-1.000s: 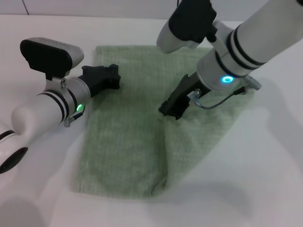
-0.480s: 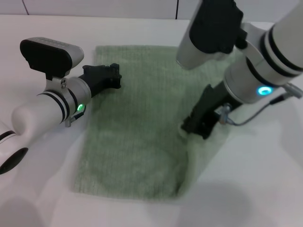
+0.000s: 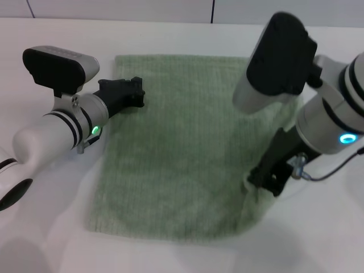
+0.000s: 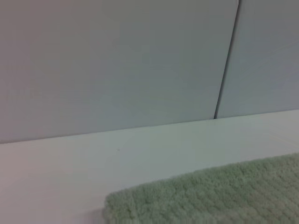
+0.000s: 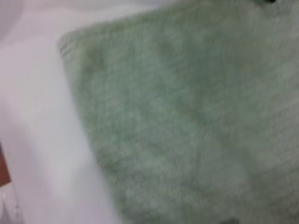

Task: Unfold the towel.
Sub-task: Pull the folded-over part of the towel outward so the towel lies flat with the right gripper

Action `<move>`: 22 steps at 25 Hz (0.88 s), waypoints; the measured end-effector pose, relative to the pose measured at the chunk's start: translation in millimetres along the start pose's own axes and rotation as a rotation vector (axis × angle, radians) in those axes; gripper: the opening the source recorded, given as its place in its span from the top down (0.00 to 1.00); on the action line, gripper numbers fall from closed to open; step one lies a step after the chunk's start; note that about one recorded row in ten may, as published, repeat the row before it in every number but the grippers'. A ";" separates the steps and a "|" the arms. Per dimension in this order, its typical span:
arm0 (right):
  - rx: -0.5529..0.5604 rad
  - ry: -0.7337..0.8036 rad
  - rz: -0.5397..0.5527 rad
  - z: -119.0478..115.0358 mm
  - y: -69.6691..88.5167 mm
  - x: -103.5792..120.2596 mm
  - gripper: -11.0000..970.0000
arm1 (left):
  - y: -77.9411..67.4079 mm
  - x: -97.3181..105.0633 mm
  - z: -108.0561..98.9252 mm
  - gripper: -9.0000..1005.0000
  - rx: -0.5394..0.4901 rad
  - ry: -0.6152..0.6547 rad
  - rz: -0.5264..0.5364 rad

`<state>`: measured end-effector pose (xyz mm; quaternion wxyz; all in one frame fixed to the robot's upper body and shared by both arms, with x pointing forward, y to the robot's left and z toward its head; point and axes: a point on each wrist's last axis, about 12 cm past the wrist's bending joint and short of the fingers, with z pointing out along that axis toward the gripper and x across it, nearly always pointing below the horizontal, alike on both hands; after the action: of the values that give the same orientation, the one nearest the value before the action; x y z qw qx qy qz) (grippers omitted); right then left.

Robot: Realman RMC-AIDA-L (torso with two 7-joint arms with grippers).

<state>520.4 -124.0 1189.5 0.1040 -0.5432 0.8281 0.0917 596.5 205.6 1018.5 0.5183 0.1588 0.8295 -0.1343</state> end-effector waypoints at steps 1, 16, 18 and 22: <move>-0.005 0.013 0.000 2.0 1.6 1.2 0.97 | 0.1 0.6 -0.4 0.89 -0.001 0.000 -0.002; -0.048 0.164 0.091 28.4 -3.7 26.4 0.95 | 0.8 2.1 -2.3 0.89 -0.004 -0.005 -0.015; -0.057 0.174 0.090 30.8 -4.6 28.6 0.93 | -0.3 0.7 -1.9 0.89 0.000 -0.010 -0.016; -0.060 0.174 0.082 31.0 -4.6 29.0 0.87 | -1.0 -0.3 -1.6 0.88 0.002 -0.014 -0.017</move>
<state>515.6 -143.1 1151.6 0.0113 -0.5175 0.8525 0.0731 594.9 205.3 1019.5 0.5226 0.1514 0.8271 -0.1405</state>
